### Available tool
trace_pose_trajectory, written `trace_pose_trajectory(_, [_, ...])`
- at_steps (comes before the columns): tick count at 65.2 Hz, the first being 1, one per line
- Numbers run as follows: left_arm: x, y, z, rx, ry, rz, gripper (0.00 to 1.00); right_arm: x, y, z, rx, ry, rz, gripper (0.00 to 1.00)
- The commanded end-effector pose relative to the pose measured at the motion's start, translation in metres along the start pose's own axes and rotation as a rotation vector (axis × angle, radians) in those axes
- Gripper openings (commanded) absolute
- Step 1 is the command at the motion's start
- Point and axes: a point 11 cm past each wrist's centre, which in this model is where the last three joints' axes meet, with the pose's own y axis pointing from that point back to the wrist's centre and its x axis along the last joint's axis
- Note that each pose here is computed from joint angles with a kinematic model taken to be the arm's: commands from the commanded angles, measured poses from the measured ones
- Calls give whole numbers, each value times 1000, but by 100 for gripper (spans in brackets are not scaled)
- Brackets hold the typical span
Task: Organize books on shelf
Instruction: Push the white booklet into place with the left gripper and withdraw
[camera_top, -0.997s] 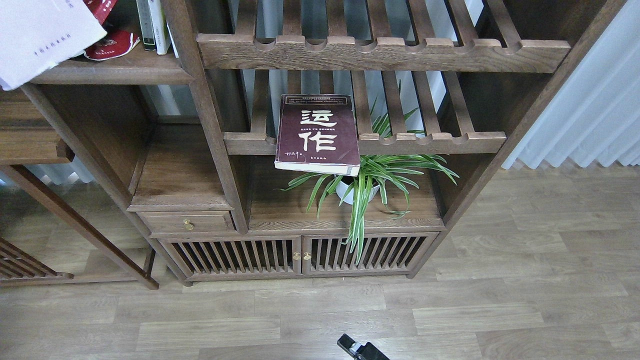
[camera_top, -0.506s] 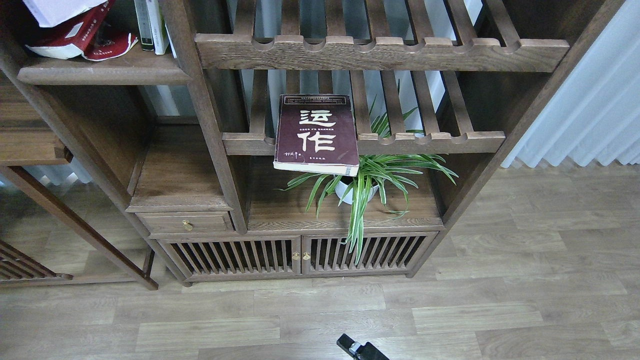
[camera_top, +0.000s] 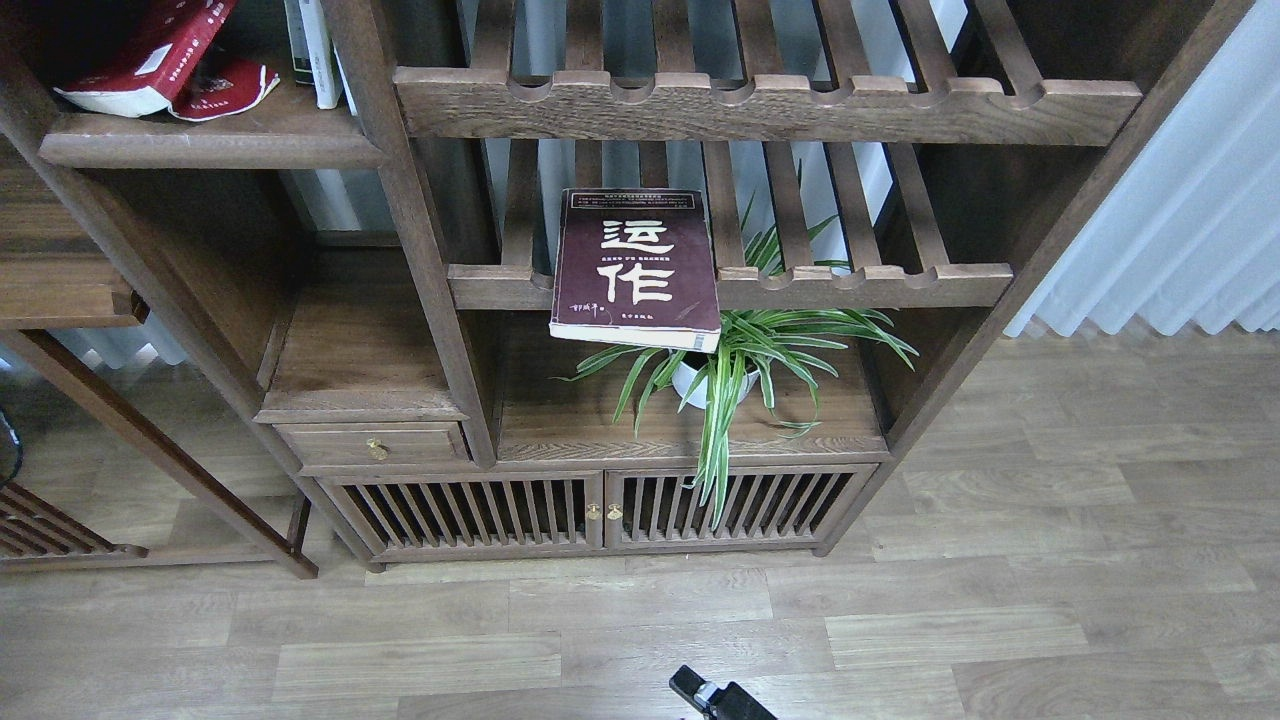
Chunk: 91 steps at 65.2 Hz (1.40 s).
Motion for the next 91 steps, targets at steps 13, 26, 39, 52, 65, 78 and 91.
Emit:
trace_pose_trajectory(13, [5, -15, -18, 58, 61, 25, 3, -2, -4, 3, -6, -5, -11, 99])
trace_pose_trajectory(26, [9, -20, -25, 109, 63, 52, 3, -6, -9, 4, -11, -2, -23, 98])
trace_pose_trajectory(39, [-12, -36, -52, 179, 41, 8, 36, -7, -11, 7, -12, -7, -28, 98])
trace_pose_trajectory(52, [-17, -41, -60, 119, 21, -2, 72, -5, -8, 3, -1, -10, -23, 98])
trace_pose_trajectory(65, [-17, -34, -56, 7, 72, -30, 87, -6, -9, 4, 2, -14, -26, 99])
trace_pose_trajectory(78, [-32, -21, -51, -81, 157, -118, 88, -6, -10, 3, 5, -15, -27, 99])
trace_pose_trajectory(91, [-36, 7, -82, -91, 212, -164, 88, -13, -18, -20, 101, -3, -49, 98])
